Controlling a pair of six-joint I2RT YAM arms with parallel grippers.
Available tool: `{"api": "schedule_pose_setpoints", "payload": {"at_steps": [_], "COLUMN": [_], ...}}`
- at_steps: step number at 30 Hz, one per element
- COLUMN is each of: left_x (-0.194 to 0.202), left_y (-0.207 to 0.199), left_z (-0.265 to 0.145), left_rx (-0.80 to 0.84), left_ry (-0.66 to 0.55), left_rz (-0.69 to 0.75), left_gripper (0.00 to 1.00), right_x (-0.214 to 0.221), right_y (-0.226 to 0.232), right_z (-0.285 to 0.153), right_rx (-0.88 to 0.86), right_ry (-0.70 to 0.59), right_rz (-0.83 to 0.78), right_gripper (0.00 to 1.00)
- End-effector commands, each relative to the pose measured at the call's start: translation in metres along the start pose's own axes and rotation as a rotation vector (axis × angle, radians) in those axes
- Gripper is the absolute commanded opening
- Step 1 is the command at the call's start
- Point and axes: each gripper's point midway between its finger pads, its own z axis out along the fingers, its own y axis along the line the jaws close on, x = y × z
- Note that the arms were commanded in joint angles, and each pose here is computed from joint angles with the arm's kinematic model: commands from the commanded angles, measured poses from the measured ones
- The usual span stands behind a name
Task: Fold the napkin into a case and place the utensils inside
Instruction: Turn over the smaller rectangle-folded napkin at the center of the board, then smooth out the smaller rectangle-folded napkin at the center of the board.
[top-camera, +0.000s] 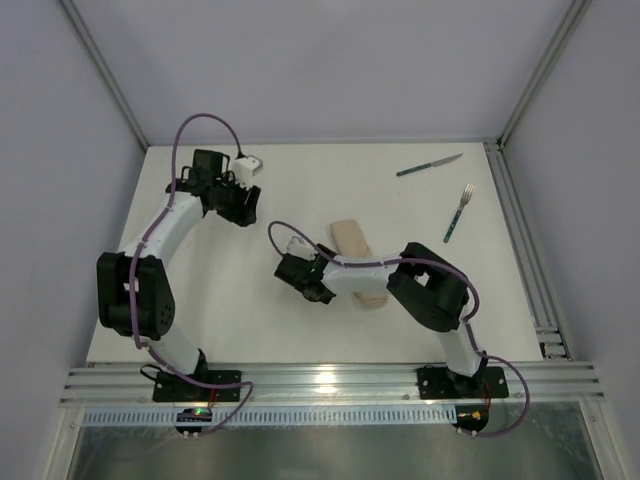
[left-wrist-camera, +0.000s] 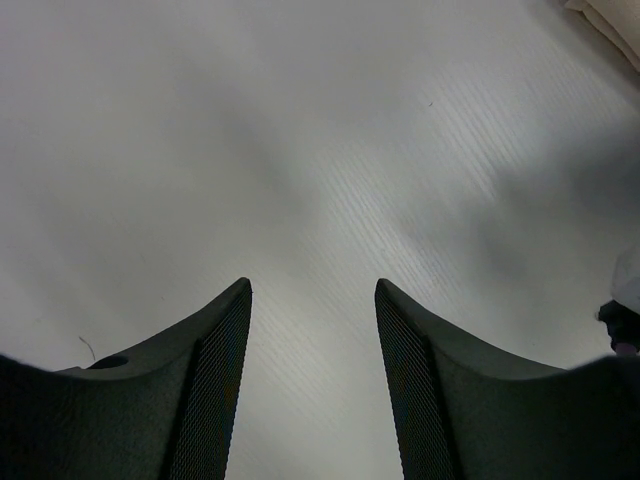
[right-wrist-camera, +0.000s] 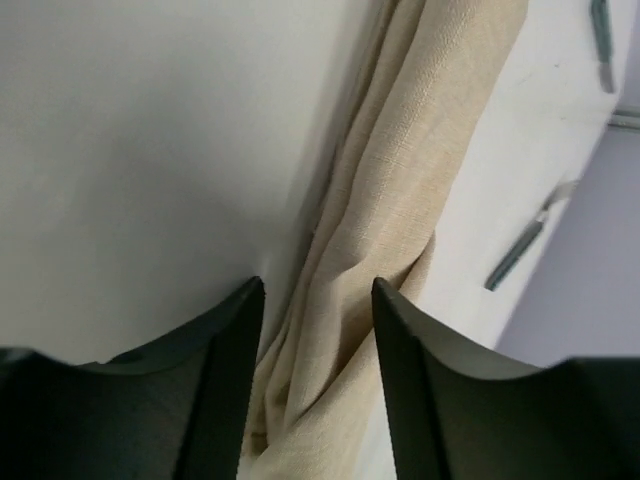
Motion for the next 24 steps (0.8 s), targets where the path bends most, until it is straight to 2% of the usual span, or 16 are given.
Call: {"api": "schedule_pose_setpoints", "payload": {"at_steps": [1,3,8,10,11,12,13,15,17,21,24], "left_x": [-0.020,-0.022,-0.031,-0.038,-0.039,-0.043,-0.055,-0.058,-0.067,-0.077,-0.076], "left_y": [0.000,0.000,0.002,0.001,-0.001,-0.003,-0.005,-0.022,-0.041,-0.089,-0.120], "left_z": [-0.017,-0.018,-0.012,-0.007,0.002,0.007,0.007,0.025,0.041,0.068,0.088], "left_rx": [-0.003,0.001,0.014,0.026,0.040,0.042,0.041,0.073,0.106,0.225,0.292], "left_ry": [-0.059,-0.062,-0.072,-0.087,-0.078,-0.074,-0.090,-0.054,-0.041,-0.023,0.000], "left_rz": [0.030,0.029,0.005,-0.012,-0.017,-0.021,-0.005,0.020,0.056,0.109,0.120], "left_gripper": [0.55,0.55,0.55,0.54,0.53,0.53,0.53,0.52,0.53,0.52,0.52], "right_x": [-0.049,-0.062,-0.089,-0.075,-0.060,-0.048,-0.033,-0.003,0.020,0.040,0.051], "right_y": [0.048,0.045,0.009,-0.008,-0.020,-0.025,-0.027,-0.036,-0.038,-0.010,0.012], "right_z": [-0.037,-0.053,-0.107,-0.112,-0.116,-0.115,-0.113,-0.108,-0.103,-0.096,-0.078], "right_rx": [-0.352,-0.387,-0.496,-0.489,-0.493,-0.501,-0.513,-0.535,-0.557,-0.702,-0.727], "right_ry": [-0.172,-0.231,-0.391,-0.369,-0.358,-0.331,-0.285,-0.249,-0.209,-0.179,-0.161], "right_rz": [0.182,0.189,0.332,0.401,0.450,0.495,0.566,0.639,0.696,0.699,0.688], "right_gripper": [0.54,0.59,0.63,0.61,0.56,0.46,0.25,0.11,0.04,0.04,0.04]}}
